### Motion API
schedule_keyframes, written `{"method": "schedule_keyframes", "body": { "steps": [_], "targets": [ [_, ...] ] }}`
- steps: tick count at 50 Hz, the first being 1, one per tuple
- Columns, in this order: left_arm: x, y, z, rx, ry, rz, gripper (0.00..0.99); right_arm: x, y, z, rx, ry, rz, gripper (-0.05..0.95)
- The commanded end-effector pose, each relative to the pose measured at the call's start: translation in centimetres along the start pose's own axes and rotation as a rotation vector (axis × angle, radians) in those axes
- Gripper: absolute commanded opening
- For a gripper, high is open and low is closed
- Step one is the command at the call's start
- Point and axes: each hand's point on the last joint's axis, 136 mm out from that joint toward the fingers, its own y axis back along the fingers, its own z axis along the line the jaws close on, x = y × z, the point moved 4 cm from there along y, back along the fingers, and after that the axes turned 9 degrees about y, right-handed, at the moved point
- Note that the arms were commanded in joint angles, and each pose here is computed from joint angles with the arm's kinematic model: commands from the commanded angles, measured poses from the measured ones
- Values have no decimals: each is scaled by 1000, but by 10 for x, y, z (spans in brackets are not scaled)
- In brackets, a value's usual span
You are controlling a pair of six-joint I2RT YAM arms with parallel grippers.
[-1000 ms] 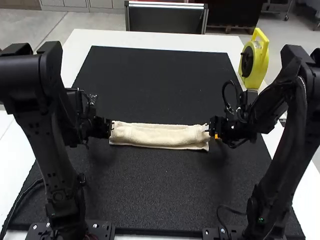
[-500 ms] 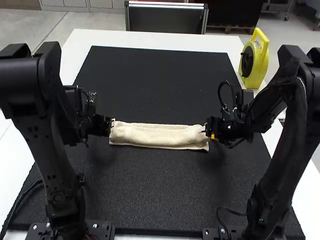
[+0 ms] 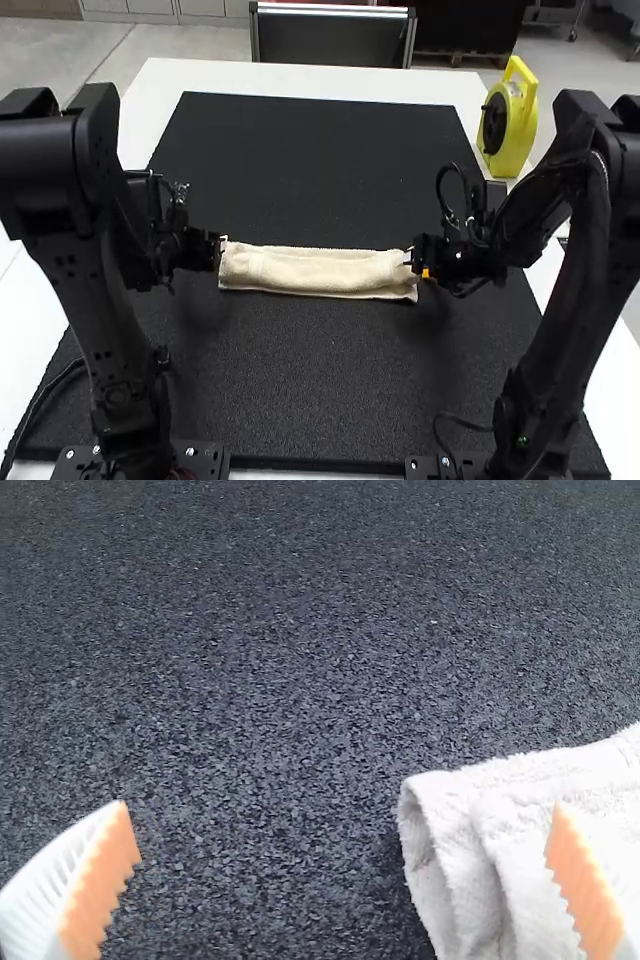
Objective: Fold the towel.
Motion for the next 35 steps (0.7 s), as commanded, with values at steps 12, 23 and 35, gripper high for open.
{"method": "schedule_keyframes", "body": {
  "steps": [12, 23, 35],
  "targets": [
    [-14, 9, 10, -23, 16, -56, 961, 10, -14, 3, -27, -22, 45, 907],
    [-14, 10, 11, -26, 17, -55, 961, 6, -17, 8, -38, -13, 47, 902],
    [-13, 10, 10, -19, 20, -54, 961, 2, -20, 16, -64, 4, 49, 902]
  ]
}}
